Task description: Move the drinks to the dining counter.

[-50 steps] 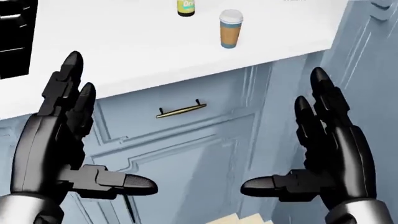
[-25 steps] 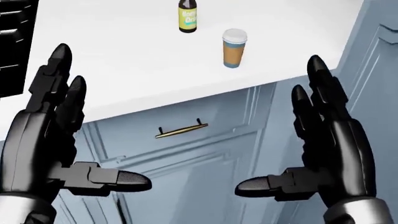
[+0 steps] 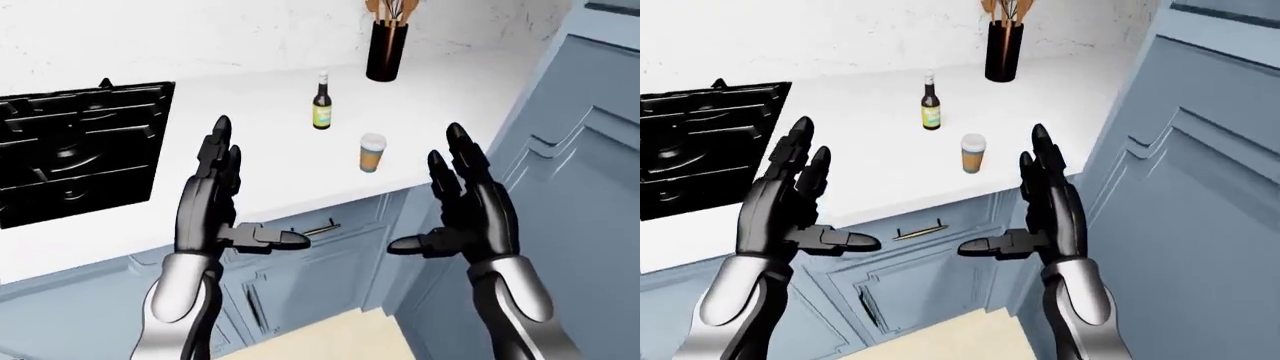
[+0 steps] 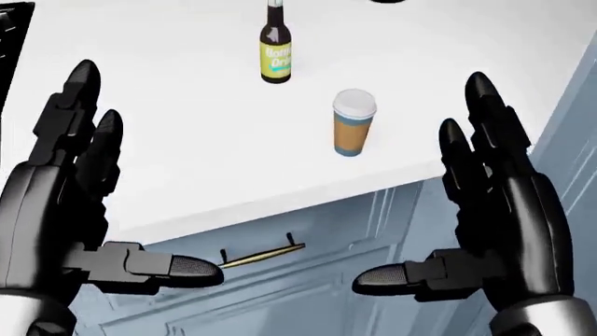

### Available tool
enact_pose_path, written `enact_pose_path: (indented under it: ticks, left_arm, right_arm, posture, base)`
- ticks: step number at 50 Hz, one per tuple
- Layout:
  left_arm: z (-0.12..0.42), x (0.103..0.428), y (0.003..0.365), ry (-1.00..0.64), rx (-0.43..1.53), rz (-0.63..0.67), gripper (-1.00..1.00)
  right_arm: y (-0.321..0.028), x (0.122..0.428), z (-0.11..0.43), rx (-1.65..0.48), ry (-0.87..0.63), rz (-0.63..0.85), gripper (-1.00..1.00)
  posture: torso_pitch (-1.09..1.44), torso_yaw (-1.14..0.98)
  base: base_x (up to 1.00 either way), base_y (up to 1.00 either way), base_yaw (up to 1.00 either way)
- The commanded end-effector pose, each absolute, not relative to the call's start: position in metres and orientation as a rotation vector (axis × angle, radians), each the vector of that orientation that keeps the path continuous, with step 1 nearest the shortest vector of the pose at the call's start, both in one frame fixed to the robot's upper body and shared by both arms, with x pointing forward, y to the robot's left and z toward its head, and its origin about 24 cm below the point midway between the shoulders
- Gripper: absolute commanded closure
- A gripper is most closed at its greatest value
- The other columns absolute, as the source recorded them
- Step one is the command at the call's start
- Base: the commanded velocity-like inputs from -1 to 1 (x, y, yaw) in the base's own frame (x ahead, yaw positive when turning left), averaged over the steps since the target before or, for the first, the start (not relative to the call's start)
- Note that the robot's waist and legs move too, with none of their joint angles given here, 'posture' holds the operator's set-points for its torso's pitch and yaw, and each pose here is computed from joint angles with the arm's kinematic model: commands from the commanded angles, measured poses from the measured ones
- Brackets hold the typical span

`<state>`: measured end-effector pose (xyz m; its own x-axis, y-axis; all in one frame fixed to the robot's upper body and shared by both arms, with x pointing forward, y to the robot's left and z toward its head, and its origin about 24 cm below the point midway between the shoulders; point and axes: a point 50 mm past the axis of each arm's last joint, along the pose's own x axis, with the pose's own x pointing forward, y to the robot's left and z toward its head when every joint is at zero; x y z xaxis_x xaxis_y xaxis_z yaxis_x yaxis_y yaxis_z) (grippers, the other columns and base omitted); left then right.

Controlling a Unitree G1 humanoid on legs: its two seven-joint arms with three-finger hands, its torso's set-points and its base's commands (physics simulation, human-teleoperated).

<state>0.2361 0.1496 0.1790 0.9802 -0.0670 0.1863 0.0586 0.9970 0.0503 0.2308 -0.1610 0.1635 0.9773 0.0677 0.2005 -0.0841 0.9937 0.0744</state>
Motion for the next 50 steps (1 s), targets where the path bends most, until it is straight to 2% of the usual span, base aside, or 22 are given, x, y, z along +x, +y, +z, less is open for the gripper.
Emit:
enact_pose_path:
  ticks: [1,16,21,27,35,50]
  left_arm:
    - [0.192,0.233,0.146,-0.261,0.041,-0.083,-1.0]
    - [0.199,0.231,0.144,-0.274,0.045,-0.088,-1.0]
    - [0.199,0.23,0.145,-0.276,0.044,-0.087,-1.0]
    - [0.203,0.228,0.143,-0.28,0.047,-0.093,-1.0]
    - [0.202,0.227,0.143,-0.281,0.047,-0.094,-1.0]
    - [0.21,0.225,0.145,-0.289,0.051,-0.089,-1.0]
  right_arm:
    - [-0.164,0.229,0.173,0.07,-0.26,0.063,-1.0]
    - [-0.162,0.222,0.181,0.078,-0.302,0.082,-1.0]
    - [-0.158,0.219,0.18,0.114,-0.297,0.129,-1.0]
    - [-0.159,0.217,0.185,0.128,-0.305,0.136,-1.0]
    - [-0.161,0.213,0.19,0.119,-0.332,0.127,-1.0]
    - [-0.151,0.218,0.188,0.128,-0.333,0.179,-1.0]
  posture:
    - [0.0,0.0]
    - [0.0,0.0]
    - [0.0,0.0]
    - [0.0,0.0]
    - [0.0,0.0]
    - [0.0,0.0]
  base:
    - [0.34,-0.28,0.0]
    - [0.15,-0.1,0.0]
    - [0.0,0.06,0.0]
    - [0.0,0.0,0.7]
    - [0.0,0.03,0.0]
    - [0.0,0.0,0.0]
